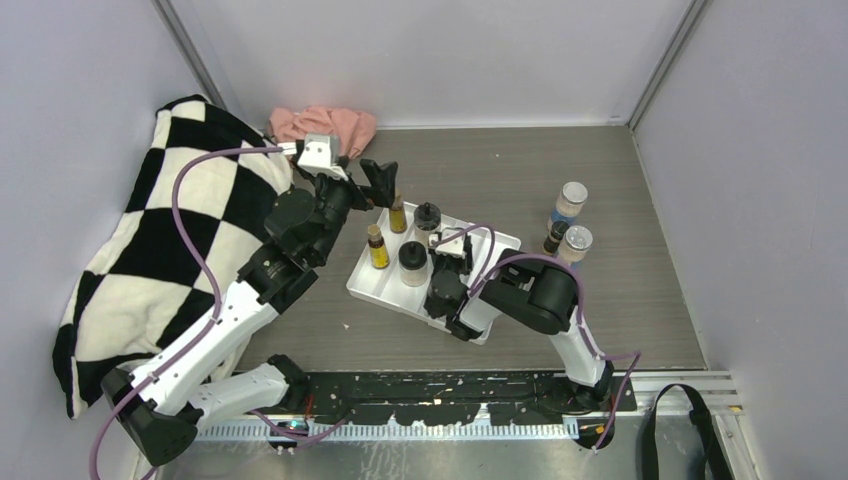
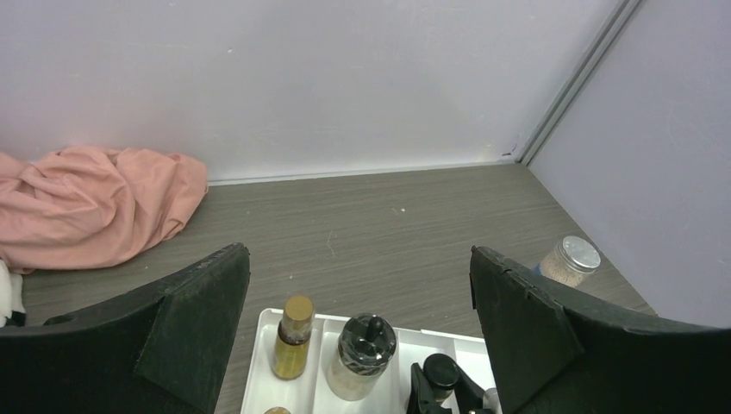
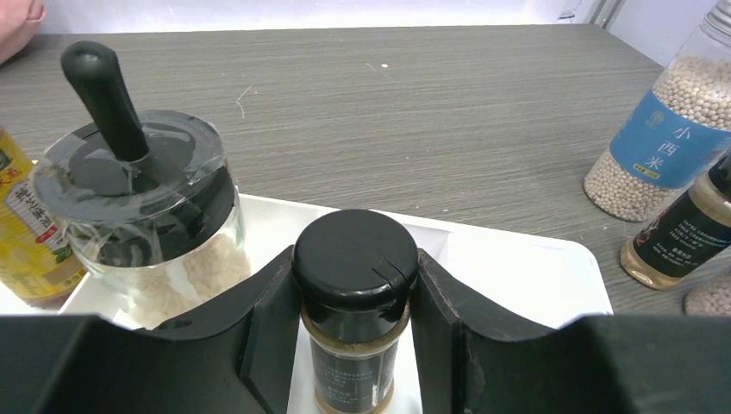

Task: Organize the condiment bottles
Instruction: Place the bottle in the storage box.

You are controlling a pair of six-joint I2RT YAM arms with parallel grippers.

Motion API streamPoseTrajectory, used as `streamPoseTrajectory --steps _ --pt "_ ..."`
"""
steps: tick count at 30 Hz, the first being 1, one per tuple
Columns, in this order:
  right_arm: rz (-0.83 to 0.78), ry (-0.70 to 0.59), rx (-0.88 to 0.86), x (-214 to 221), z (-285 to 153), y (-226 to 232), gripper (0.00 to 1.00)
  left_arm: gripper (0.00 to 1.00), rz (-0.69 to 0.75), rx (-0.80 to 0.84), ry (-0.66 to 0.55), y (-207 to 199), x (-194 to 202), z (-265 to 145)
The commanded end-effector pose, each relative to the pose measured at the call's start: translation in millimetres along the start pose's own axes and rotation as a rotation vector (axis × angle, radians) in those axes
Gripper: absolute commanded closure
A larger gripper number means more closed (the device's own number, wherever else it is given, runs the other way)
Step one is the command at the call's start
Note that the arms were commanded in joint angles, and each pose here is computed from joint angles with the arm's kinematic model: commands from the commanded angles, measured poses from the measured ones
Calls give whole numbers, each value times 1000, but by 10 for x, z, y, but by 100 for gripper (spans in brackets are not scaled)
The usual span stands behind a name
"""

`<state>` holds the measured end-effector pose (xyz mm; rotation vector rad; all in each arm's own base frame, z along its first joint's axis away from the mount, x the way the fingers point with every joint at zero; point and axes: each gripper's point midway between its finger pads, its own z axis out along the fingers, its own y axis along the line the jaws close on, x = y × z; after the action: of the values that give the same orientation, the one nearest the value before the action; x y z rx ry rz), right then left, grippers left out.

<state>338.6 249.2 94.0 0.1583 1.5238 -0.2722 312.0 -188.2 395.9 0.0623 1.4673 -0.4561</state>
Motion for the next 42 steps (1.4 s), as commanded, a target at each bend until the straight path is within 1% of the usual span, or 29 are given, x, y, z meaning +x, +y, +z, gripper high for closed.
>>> streamPoseTrajectory --steps 1,4,8,9,14,17,18,19,31,42 --pt "-121 43 1 367 -177 -49 56 0 -48 -4 -74 19 -219 -68" --pt "-124 45 11 376 -195 -66 53 0 -49 -5 -73 28 -210 -89" --pt "-125 47 21 385 -203 -87 53 0 -49 -4 -67 37 -201 -118" --pt "-124 48 25 388 -203 -96 50 0 -49 -5 -67 42 -199 -127" --pt "-117 50 41 396 -213 -119 47 0 -47 -5 -63 59 -190 -165" --pt "-119 50 41 406 -224 -113 38 0 -47 -4 -62 59 -189 -171" --pt "-117 50 40 402 -231 -108 34 0 -47 -4 -61 58 -182 -168" --pt "-116 50 39 399 -234 -105 33 0 -47 -2 -61 55 -184 -170" --pt "-106 50 60 342 -231 -151 32 0 -46 2 -54 43 -157 -153" --pt "-61 36 52 25 -218 -157 32 0 -48 11 -45 14 -133 -123"
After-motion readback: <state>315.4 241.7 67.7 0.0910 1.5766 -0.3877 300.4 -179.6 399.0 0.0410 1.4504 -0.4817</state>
